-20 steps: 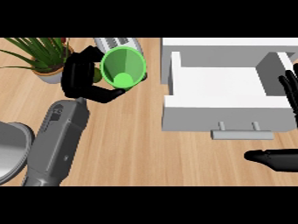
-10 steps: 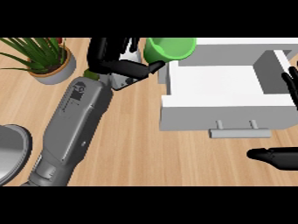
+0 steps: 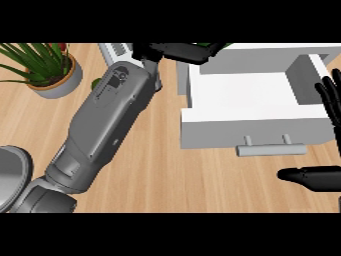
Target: Pick up the cup, place it into the drawer and close the drawer
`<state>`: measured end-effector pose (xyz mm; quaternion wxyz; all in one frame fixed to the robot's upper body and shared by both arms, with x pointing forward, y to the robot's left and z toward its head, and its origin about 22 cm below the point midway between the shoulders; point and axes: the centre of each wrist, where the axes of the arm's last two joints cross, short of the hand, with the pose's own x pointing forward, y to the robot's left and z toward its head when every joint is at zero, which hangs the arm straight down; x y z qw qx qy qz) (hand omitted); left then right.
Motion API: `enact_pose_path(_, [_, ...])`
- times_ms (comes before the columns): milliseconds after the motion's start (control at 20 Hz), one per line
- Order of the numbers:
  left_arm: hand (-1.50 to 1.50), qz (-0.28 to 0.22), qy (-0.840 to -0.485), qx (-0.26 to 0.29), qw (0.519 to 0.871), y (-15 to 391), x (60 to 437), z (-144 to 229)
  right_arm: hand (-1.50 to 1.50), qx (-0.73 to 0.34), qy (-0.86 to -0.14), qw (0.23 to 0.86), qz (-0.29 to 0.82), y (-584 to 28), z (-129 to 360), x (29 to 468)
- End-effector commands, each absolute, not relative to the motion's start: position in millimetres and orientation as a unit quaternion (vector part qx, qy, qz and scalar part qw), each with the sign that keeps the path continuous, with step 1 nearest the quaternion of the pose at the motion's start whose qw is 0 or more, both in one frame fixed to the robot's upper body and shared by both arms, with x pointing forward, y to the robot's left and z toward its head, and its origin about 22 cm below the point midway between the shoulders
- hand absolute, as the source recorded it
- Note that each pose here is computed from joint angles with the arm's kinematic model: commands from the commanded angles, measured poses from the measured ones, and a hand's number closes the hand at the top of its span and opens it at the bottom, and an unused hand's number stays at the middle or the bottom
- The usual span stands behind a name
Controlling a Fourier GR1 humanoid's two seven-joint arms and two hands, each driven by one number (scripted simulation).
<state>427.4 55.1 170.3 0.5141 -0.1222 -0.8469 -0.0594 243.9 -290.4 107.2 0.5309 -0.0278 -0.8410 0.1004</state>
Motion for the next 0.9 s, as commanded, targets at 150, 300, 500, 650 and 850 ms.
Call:
enact_pose_path(150, [1.50, -0.073, -0.823, -0.093, 0.555, 34, 438, 169, -1.50, -0.026, -0.840, 0.532, 0.102, -278, 107, 226])
enact_pose_path(300, [1.50, -0.082, -0.820, -0.097, 0.558, 39, 434, 136, -1.50, -0.026, -0.842, 0.528, 0.108, -287, 110, 234])
enact_pose_path(500, [1.50, -0.098, -0.814, -0.081, 0.567, 19, 426, 143, -1.50, -0.006, -0.842, 0.528, 0.109, -291, 104, 239])
enact_pose_path(650, [1.50, -0.108, -0.807, -0.060, 0.577, 16, 428, 143, -1.50, -0.023, -0.843, 0.526, 0.111, -286, 120, 256])
enact_pose_path(850, [1.50, -0.149, -0.794, -0.033, 0.588, 18, 431, 133, -1.50, -0.015, -0.842, 0.527, 0.111, -298, 117, 250])
